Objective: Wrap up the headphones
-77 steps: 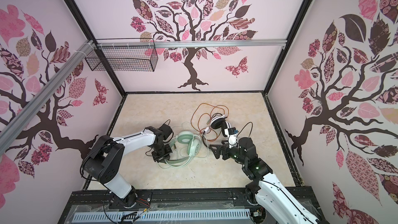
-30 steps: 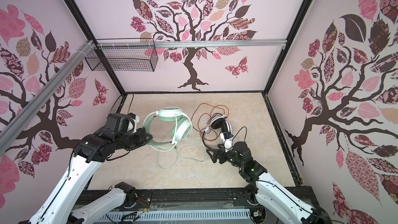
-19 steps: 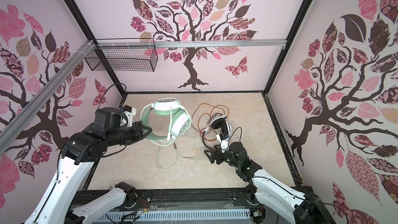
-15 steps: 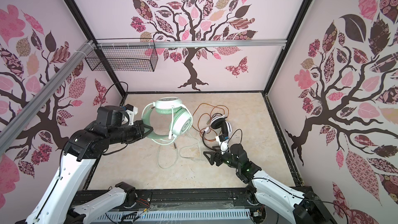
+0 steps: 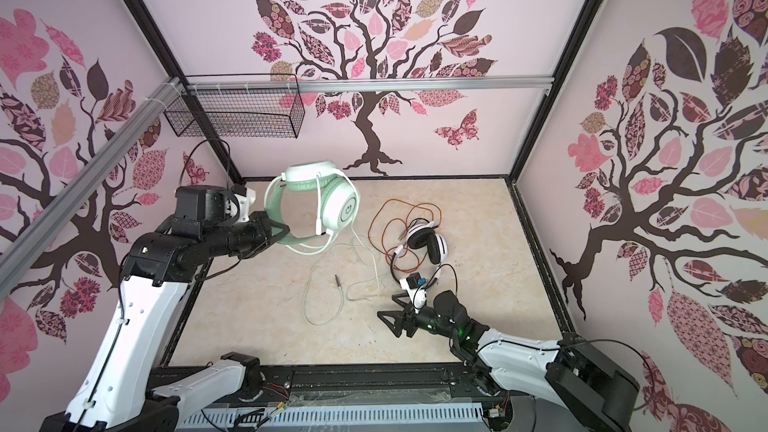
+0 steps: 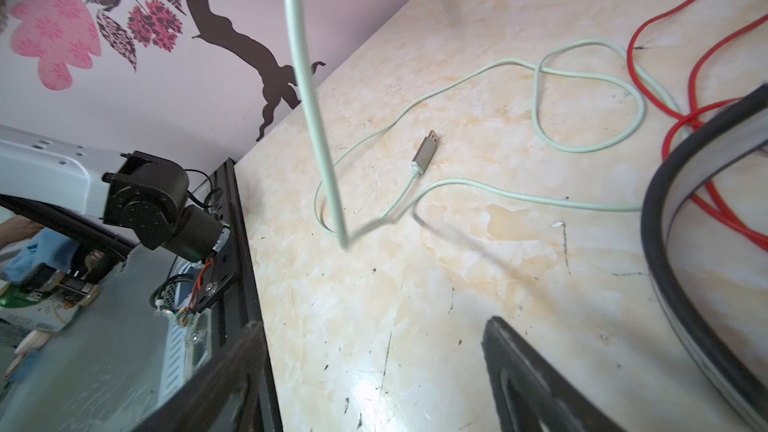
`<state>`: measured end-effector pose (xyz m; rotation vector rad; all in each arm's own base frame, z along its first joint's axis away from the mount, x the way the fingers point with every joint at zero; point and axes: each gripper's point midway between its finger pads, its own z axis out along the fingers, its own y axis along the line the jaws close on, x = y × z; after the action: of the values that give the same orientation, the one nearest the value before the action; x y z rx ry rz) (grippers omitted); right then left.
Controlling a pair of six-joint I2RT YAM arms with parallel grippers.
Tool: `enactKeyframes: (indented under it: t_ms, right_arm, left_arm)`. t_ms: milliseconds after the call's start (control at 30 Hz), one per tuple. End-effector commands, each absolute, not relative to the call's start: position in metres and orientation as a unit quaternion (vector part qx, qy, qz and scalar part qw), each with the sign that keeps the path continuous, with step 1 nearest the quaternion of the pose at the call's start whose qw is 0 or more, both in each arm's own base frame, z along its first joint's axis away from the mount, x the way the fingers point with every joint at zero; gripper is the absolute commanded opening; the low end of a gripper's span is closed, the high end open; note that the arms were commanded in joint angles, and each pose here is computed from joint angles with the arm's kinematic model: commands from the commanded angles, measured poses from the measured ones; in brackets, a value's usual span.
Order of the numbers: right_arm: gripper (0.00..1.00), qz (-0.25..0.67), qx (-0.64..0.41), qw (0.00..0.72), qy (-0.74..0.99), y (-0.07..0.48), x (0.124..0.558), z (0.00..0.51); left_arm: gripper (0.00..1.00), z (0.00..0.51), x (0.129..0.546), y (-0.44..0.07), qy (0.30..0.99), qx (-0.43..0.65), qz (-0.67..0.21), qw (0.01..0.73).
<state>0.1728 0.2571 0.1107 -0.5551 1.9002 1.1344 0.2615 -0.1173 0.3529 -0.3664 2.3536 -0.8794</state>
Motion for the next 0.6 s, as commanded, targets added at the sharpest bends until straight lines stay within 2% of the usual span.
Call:
enactKeyframes:
  t_ms: [0, 133, 267, 567]
  right_arm:
    - [0.86, 0.446, -0.165, 0.464, 0.747, 0.258, 0.2, 0.133]
    - [0.83, 0.456, -0.176, 0.463, 0.74, 0.274, 0.208, 0.137]
    - [0.69, 0.469, -0.186, 0.471, 0.723, 0.29, 0.216, 0.142]
    - [0.68, 0.499, -0.203, 0.501, 0.677, 0.316, 0.226, 0.153]
  left_arm:
    - [0.0, 0.414, 0.266, -0.131, 0.839, -0.1, -0.405, 0.35]
    - [0.0, 0.421, 0.27, -0.132, 0.836, -0.098, -0.408, 0.353]
    - [0.0, 0.42, 0.276, -0.134, 0.835, -0.097, -0.412, 0.351]
    - [0.0, 0.416, 0.282, -0.134, 0.839, -0.096, -0.411, 0.343]
